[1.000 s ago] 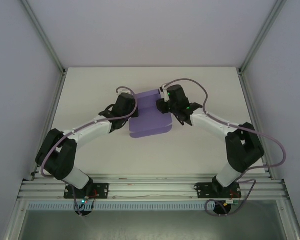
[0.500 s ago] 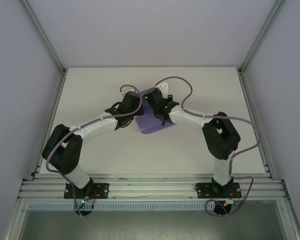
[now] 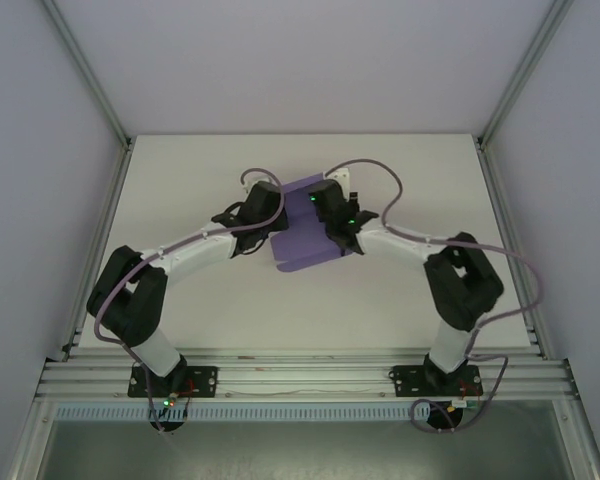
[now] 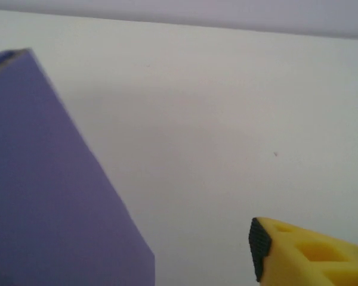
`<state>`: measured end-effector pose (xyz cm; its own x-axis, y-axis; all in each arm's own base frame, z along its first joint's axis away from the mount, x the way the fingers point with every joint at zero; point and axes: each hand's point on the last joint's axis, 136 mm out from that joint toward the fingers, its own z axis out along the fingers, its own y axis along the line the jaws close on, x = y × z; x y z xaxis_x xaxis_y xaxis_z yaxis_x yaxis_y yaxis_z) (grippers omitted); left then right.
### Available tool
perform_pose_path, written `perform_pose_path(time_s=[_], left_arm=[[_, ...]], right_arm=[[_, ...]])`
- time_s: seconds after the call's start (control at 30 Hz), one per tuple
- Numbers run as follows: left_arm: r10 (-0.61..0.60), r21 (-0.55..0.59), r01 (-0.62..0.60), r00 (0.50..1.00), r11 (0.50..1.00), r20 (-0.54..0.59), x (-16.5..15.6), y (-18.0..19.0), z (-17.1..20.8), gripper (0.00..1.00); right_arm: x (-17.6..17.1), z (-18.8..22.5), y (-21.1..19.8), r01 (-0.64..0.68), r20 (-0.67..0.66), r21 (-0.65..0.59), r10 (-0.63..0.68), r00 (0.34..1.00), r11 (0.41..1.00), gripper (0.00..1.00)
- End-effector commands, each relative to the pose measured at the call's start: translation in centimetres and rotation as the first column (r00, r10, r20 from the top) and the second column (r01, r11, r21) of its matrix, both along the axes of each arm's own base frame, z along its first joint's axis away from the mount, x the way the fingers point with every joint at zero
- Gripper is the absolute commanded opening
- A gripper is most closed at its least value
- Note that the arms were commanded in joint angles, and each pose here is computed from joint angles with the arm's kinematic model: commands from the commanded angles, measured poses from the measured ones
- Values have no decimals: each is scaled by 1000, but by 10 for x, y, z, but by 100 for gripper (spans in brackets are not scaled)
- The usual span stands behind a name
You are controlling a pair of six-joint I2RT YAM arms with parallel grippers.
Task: Assemble paper box
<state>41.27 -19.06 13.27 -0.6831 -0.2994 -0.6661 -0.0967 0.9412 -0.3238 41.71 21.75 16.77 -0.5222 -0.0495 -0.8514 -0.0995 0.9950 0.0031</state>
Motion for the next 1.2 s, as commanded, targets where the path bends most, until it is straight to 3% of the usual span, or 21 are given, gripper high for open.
perform_pose_path(time_s=[0.0, 0.03, 0.17, 0.23, 0.37, 0.43, 0.5, 0.6, 0.7, 0.83, 0.97, 1.17], left_arm=[[-41, 21, 41, 999, 999, -6, -2, 7, 6, 0], [-53, 27, 54, 999, 998, -6, -3, 7, 6, 0], [-136, 72, 137, 991, 988, -8, -8, 6, 11, 0], [-267, 92, 267, 964, 959, -12, -13, -7, 14, 0], [-619, 164, 636, 772, 754, -146, -46, -32, 9, 0], [-764, 170, 801, 599, 574, -240, -76, -39, -2, 0], [-790, 255, 860, 508, 442, -343, -88, -33, -14, 0], [-720, 342, 874, 479, 344, -501, -87, -13, -25, 0], [-635, 391, 873, 482, 291, -604, -78, 1, -30, 0], [-545, 441, 873, 477, 207, -689, -65, 4, -40, 0], [-475, 489, 868, 466, 84, -746, -51, -9, -64, 0], [-432, 528, 849, 484, 22, -761, -27, -29, -93, 0]], right_arm=[[-25, 58, 29, -247, 116, 163, 230, 966, 955, 93], [-35, 66, 30, -292, 136, 176, 270, 953, 940, 100], [-68, 98, 17, -364, 238, 233, 310, 921, 902, 100], [-76, 106, 1, -338, 269, 269, 267, 925, 902, 100], [-81, 100, -41, -200, 187, 317, 145, 972, 927, 100], [-83, 89, -63, -111, 121, 327, 75, 990, 939, 100], [-88, 77, -82, -46, 61, 331, 27, 998, 942, 100], [-94, 62, -97, 0, 11, 327, -3, 1000, 945, 100], [-99, 45, -108, 48, -35, 320, -39, 999, 946, 100], [-97, 28, -114, 84, -77, 319, -63, 995, 944, 100], [-91, 18, -114, 100, -102, 316, -71, 992, 944, 100], [-84, 12, -114, 105, -117, 317, -71, 991, 943, 100]])
